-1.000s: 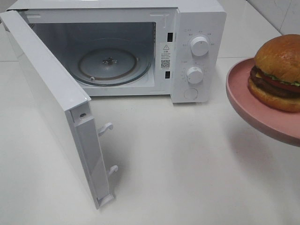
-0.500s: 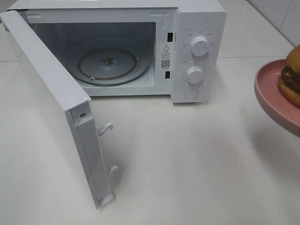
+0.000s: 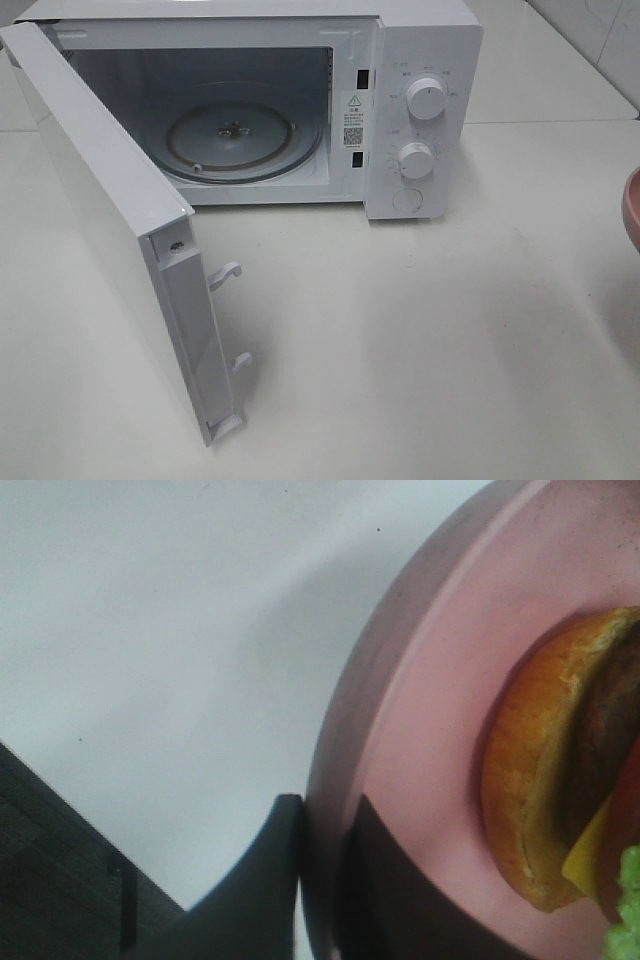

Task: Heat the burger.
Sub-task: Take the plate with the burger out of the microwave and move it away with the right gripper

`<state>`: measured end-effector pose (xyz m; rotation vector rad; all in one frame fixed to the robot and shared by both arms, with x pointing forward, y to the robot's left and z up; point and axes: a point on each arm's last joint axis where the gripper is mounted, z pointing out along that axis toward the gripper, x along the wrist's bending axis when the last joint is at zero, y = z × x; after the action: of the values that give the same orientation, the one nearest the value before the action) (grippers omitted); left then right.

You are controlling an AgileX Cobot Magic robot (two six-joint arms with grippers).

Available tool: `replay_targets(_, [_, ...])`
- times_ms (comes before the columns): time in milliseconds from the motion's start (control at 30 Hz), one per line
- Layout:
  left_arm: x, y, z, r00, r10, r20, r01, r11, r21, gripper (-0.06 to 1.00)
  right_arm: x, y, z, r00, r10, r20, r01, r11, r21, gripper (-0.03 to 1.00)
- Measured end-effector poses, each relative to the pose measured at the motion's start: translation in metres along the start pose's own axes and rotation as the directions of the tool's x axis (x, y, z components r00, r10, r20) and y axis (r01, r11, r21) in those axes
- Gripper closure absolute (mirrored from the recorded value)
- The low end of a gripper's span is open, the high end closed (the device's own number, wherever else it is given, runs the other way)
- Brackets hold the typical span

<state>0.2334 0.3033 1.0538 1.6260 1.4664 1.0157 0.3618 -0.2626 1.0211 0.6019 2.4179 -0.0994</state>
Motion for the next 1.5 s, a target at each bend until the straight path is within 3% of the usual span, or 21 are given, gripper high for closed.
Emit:
replay_targets(200, [0.000,0.000,0.000,1.000,0.000,0.000,0.000,1.000,0.000,-0.05,-0.003,0.008,0.003,0.995,0.096,-0.007,-0.096,0.995,0.024,0.88])
replay_targets(333, [0.000,0.000,0.000,1.000,0.000,0.000,0.000,1.000,0.000,-0.05,-0.019,0.023,-0.002,0.979,0.203,0.026,-0.204,0.977,0.054,0.88])
replay_targets(600, [0.000,0.000,0.000,1.000,0.000,0.000,0.000,1.000,0.000,-0.05,-0.029,0.035,-0.001,0.964,0.262,0.044,-0.266,0.956,0.124,0.88])
replay_targets(667, [0.000,0.000,0.000,1.000,0.000,0.000,0.000,1.000,0.000,-0.05,-0.034,0.044,0.000,0.942,0.330,0.061,-0.336,0.927,0.170,0.88])
replay_targets(767, [0.000,0.000,0.000,1.000,0.000,0.000,0.000,1.000,0.000,-0.05,-0.036,0.046,0.000,0.936,0.346,0.066,-0.353,0.920,0.173,0.88])
replay_targets(1033, [0.000,0.000,0.000,1.000,0.000,0.000,0.000,1.000,0.000,-0.05,-0.046,0.065,0.003,0.861,0.498,0.108,-0.509,0.846,0.160,0.88])
replay_targets(1500, [0.000,0.000,0.000,1.000,0.000,0.000,0.000,1.000,0.000,-0.05,-0.042,0.072,0.015,0.822,0.557,0.123,-0.570,0.799,0.191,0.88])
